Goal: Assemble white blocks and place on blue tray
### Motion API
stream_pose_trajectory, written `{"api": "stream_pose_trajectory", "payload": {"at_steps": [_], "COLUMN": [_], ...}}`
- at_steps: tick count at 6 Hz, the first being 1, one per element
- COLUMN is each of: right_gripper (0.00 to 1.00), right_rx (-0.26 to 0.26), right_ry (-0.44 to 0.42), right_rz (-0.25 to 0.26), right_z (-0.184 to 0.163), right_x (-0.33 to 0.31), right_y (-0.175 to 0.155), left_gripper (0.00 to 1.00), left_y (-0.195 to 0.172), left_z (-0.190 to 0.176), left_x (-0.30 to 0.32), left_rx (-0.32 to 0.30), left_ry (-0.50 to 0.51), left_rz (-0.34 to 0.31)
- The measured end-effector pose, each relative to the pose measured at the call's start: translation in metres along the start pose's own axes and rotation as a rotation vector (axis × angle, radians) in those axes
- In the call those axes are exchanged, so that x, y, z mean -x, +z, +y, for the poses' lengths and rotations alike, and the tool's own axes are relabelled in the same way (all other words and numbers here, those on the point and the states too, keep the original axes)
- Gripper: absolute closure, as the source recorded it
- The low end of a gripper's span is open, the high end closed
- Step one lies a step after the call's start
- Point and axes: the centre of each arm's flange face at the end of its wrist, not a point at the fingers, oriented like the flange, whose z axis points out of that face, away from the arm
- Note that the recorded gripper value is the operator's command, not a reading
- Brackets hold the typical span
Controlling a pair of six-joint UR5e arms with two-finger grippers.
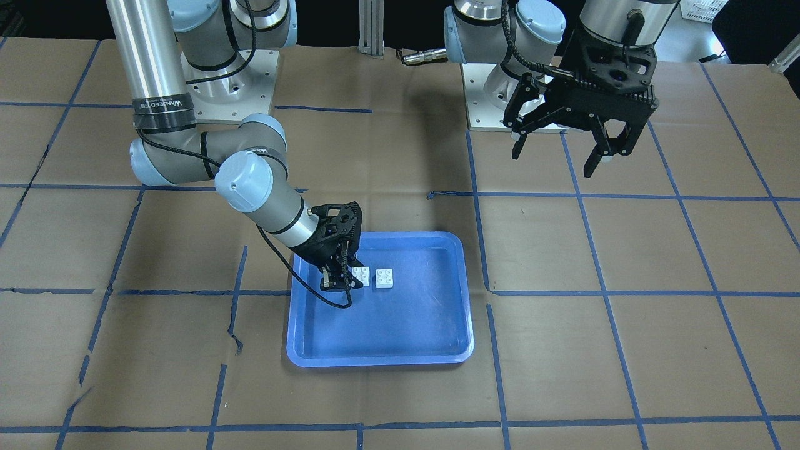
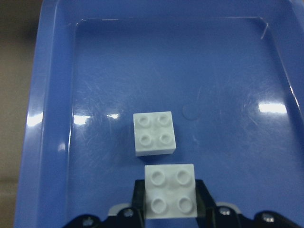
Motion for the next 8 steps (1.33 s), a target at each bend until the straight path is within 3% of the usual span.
{"api": "stream_pose_trajectory", "payload": {"at_steps": [3,8], "right_gripper": [0.74,0.74], "right_rx": [0.029,0.044], "right_ry": [0.023,0.048], "right_rz": [-0.006,-0.006], "right_z": [-0.002,-0.005], "right_x": [0.003,0.006], "right_y": [0.009,0.013], "left_gripper": [0.01,0.01], "left_y": [-0.011,0.0], "left_z": [0.013,0.014], "left_x": [0.002,0.005], "left_rx": [0.04,0.041], "left_ry": [-0.137,-0.148], "left_rz": [-0.052,-0.044]}}
